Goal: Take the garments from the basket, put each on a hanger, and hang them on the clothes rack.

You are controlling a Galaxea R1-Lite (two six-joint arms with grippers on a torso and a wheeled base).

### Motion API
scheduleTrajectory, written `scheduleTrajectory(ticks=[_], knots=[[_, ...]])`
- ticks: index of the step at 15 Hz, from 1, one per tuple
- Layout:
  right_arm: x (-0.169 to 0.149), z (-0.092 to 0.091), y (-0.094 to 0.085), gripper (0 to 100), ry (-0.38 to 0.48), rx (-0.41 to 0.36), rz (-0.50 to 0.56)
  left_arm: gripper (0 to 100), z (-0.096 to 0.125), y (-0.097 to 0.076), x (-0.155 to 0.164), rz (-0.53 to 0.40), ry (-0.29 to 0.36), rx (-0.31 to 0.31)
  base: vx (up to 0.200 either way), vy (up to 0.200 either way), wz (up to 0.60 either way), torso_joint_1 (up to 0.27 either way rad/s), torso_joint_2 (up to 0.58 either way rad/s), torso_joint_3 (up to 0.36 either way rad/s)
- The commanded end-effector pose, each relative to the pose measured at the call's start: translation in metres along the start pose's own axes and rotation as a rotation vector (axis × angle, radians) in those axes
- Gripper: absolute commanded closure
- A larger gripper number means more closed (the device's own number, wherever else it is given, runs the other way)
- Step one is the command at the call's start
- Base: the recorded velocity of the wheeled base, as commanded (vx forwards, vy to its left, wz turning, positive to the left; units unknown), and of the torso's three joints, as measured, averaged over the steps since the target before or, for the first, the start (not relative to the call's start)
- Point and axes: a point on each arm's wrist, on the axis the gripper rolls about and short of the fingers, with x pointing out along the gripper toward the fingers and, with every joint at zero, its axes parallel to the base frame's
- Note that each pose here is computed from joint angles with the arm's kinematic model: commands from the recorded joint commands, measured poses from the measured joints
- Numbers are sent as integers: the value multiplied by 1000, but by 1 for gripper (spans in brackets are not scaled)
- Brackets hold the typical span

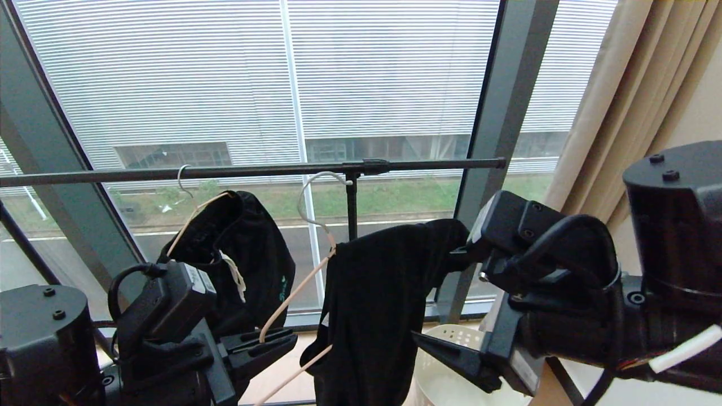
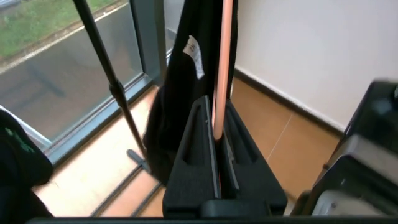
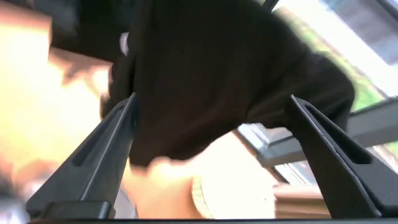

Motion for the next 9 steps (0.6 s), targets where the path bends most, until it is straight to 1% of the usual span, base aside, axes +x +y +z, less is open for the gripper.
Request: scheduleTrajectory(ticks=[1,2,3,4,5,6,7,8,9], knots=[[-21,10,-30,0,-22,-74,39,100,-7,0,-3,-6,20,8,0,0,0,0,0,0],[-28,14,-39,0,-23,-140,93,100,-10,0,-5,-8,30,9,0,0,0,0,0,0],[-30,15,-42,0,-21,-169,119,100,-12,-1,-6,-9,33,9,0,0,0,0,0,0],[-39,21,-52,0,-16,-246,203,100,-15,-2,-8,-12,42,11,0,0,0,0,0,0],[-39,24,-55,0,0,-265,255,100,-17,-3,-11,-14,41,15,0,0,0,0,0,0],[-41,28,-58,0,19,-267,342,100,-17,-4,-15,-25,32,21,0,0,0,0,0,0],[-38,29,-59,0,28,-262,379,100,-18,-5,-17,-44,28,32,0,0,0,0,0,0],[-30,32,-63,0,21,-262,402,100,-17,-6,-19,-65,17,41,0,0,0,0,0,0],[-23,32,-65,0,18,-262,427,100,-18,-6,-19,-77,20,41,0,0,0,0,0,0]])
